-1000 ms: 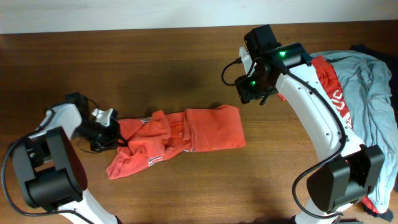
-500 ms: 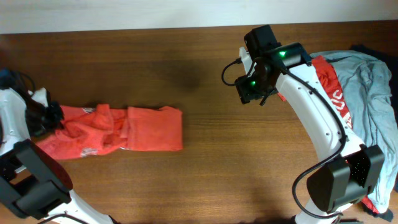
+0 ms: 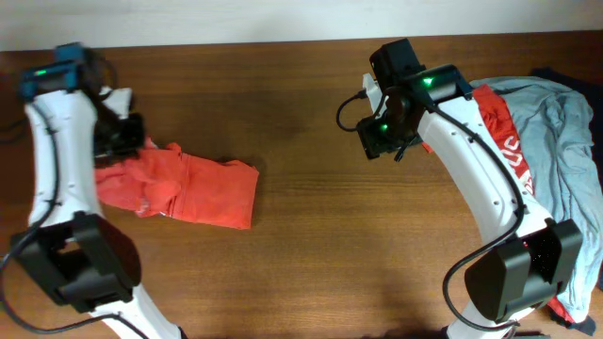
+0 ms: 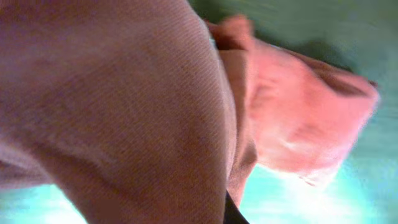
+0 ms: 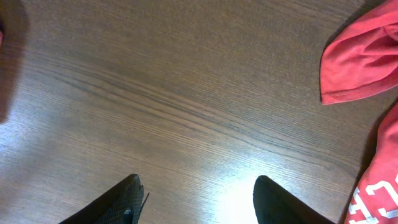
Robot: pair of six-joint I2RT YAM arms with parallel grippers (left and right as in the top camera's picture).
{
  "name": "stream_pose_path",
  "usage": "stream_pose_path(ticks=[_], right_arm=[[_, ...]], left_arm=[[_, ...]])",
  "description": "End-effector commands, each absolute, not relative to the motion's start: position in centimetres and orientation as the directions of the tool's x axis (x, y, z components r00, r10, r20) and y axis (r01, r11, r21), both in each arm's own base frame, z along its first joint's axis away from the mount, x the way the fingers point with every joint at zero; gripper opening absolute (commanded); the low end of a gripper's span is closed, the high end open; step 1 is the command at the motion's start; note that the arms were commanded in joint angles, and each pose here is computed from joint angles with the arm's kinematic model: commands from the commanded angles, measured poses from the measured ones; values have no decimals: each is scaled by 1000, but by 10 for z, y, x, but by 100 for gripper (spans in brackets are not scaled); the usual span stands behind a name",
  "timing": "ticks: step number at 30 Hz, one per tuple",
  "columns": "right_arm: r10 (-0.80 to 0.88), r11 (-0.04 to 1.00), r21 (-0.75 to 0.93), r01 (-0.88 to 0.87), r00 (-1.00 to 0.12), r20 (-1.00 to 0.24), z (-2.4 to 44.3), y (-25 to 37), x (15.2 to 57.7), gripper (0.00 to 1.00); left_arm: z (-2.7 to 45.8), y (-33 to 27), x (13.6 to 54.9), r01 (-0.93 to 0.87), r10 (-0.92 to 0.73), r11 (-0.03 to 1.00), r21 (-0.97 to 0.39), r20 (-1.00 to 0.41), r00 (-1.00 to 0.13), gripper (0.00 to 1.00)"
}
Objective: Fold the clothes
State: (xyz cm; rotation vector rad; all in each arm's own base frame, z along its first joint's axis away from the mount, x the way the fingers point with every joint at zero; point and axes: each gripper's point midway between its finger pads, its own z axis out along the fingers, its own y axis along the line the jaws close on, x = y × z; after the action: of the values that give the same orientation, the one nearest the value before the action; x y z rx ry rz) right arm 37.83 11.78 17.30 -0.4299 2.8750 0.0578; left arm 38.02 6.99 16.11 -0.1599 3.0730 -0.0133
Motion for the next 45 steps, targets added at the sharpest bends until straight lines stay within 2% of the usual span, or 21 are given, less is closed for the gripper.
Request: stream_pose_path(ticks=[1, 10, 18, 23, 26, 29, 30, 35, 38, 45], right_arm=[[-271, 961, -2, -277, -937, -223, 170, 113, 377, 62], [-272, 961, -3, -277, -939, -210, 169, 112, 374, 62], [-272, 961, -2, -277, -940, -206, 169, 112, 373, 62], [-272, 961, -3, -277, -941, -201, 169, 112, 372, 62], [-272, 961, -3, -277, -941, -201, 169, 112, 372, 62], [-272, 961, -2, -277, -941, -201, 169, 112, 372, 62], [-272, 961, -2, -277, -941, -201, 169, 112, 372, 62], [-272, 961, -2, -277, -941, -201, 169, 112, 372, 63], [-274, 960, 9, -281, -941, -201, 169, 114, 372, 63], [-417, 849, 245, -469, -878, -236, 175, 164, 354, 63]], left_arm=[[163, 37, 382, -15, -14, 999, 28, -49, -999, 4], [131, -29, 365, 166, 165, 986, 27, 45, -985, 5], [111, -52, 348, 218, 215, 976, 24, 106, -971, 6], [108, -72, 349, 253, 252, 967, 10, 85, -964, 15], [108, -94, 348, 275, 278, 960, -58, 67, -958, 19], [109, -122, 347, 346, 354, 925, -159, 29, -935, 34], [109, -124, 346, 361, 370, 919, -156, 28, -929, 42], [109, -114, 345, 351, 359, 928, -127, 46, -932, 41], [109, -94, 350, 332, 335, 941, -59, 55, -940, 37], [115, -47, 378, 176, 175, 984, -21, -17, -984, 37]])
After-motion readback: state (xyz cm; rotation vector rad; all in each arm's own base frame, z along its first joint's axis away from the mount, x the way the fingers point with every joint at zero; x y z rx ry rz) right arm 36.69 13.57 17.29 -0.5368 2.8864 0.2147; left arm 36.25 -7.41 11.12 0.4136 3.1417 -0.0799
